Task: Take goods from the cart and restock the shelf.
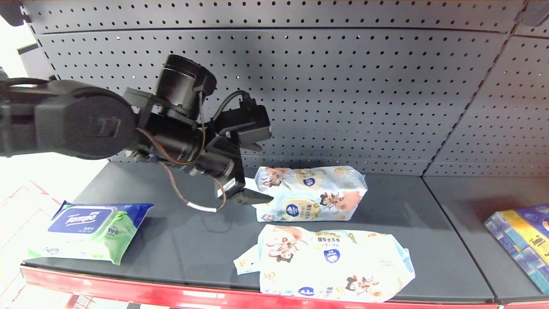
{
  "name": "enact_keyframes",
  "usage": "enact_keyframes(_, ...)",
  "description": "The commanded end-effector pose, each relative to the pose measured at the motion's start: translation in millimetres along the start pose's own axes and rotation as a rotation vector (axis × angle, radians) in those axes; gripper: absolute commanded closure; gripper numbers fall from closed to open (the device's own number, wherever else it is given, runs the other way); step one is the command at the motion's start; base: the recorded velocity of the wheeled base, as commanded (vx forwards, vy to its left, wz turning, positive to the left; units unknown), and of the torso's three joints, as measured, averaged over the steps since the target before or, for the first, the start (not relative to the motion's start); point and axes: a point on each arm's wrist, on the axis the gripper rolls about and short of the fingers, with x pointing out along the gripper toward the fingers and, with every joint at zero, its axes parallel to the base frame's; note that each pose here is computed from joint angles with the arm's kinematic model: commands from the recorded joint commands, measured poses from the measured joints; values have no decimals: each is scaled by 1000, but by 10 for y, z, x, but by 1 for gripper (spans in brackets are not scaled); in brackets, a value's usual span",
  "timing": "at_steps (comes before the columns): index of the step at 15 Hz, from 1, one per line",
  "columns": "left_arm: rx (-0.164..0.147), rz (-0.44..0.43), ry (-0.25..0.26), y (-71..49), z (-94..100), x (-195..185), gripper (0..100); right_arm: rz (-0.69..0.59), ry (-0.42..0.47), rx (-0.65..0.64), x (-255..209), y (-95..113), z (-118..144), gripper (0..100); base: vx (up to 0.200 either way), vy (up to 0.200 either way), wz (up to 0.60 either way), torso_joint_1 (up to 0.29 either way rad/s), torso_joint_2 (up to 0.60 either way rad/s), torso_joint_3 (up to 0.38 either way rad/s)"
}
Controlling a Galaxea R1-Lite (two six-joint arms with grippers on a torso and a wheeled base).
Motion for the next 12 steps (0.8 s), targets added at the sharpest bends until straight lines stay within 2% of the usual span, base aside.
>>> enact_keyframes(1,-139,25,-35,-375,-20,-618,0,-1,-25,1,-19,-4,221,0,0,0,0,0,0,0)
enact_keyframes(2,-226,22,-35,-551,-100,-797,0,-4,-5,2,9,-9,409,0,0,0,0,0,0,0)
enact_keyframes(3,-298,26,-42,-690,-160,-942,0,-12,31,4,78,-17,571,0,0,0,0,0,0,0)
enact_keyframes(4,-408,41,-66,-913,-251,-1184,0,-58,104,7,244,-40,802,0,0,0,0,0,0,0)
enact_keyframes(5,-506,59,-96,-1106,-332,-1393,0,-96,187,5,433,-64,915,0,0,0,0,0,0,0)
enact_keyframes(6,-554,69,-116,-1201,-373,-1494,0,-112,240,6,540,-75,917,0,0,0,0,0,0,0)
enact_keyframes(7,-669,111,-167,-1437,-491,-1731,0,-120,363,7,772,-93,882,0,0,0,0,0,0,0)
enact_keyframes(8,-729,163,-198,-1579,-575,-1864,0,-122,416,9,932,-106,865,0,0,0,0,0,0,0)
enact_keyframes(9,-755,209,-221,-1697,-653,-1962,0,-125,446,6,1094,-118,856,0,0,0,0,0,0,0)
enact_keyframes(12,-767,271,-254,-1871,-795,-2075,0,-124,538,5,1296,-132,762,0,0,0,0,0,0,0)
